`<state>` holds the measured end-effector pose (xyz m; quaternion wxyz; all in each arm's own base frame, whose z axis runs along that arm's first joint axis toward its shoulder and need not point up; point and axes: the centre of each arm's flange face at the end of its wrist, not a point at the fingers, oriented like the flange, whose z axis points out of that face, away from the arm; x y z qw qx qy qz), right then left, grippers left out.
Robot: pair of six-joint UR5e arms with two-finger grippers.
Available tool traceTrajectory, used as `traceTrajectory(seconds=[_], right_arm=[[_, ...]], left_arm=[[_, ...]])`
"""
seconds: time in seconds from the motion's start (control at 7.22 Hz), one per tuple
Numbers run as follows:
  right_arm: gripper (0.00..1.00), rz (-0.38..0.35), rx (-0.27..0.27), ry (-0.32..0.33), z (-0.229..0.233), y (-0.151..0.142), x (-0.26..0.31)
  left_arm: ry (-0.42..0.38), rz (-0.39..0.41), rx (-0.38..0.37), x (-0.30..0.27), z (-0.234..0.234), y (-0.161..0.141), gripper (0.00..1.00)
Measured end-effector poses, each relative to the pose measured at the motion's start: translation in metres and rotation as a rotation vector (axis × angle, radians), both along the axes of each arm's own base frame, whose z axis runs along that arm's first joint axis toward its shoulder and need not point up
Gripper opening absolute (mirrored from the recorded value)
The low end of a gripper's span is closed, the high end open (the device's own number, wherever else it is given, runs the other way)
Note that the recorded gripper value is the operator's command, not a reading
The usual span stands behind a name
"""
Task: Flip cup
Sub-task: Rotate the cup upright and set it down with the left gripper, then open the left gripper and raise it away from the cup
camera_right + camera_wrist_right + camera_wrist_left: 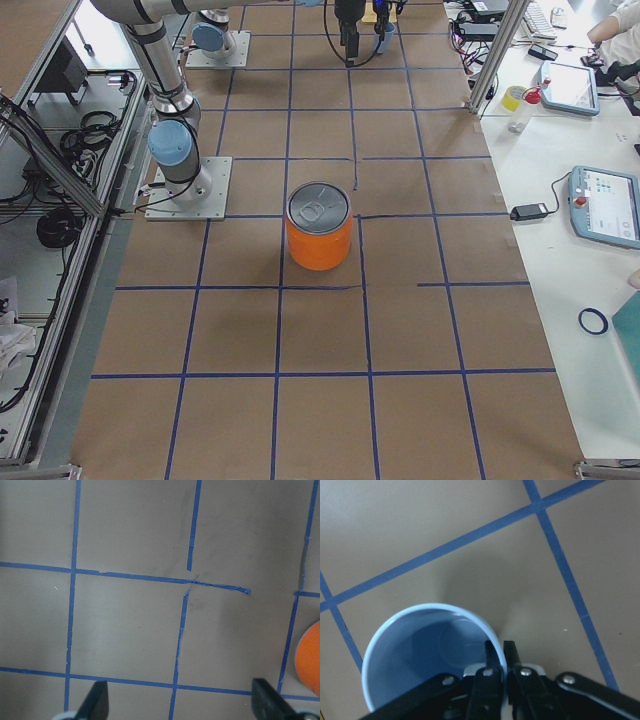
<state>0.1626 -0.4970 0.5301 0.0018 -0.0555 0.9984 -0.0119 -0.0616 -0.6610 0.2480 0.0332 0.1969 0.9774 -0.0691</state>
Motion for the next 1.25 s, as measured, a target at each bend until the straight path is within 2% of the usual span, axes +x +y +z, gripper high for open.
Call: traceTrajectory(seconds=[0.42,0.69,0.97,1.25], right_arm=[[1.00,-0.035,-0.028,-0.001,0.003,-0.010,-0.026],[1.00,-0.042,-0.035,0.002,0.006,-0.012,-0.041],[1.00,-0.049,-0.041,0.018,0.012,-0.006,-0.043],[1.00,-0.058,-0.041,0.056,0.011,-0.004,-0.047]], left_arm=[[-0.045,0.005,-0.003,0.003,0.018,0.003,1.00],[-0.045,0.016,0.010,-0.002,0.068,0.011,1.00],[0.005,0.074,0.046,-0.011,0.156,0.039,1.00],[0.058,0.129,0.078,-0.025,0.231,0.095,1.00]])
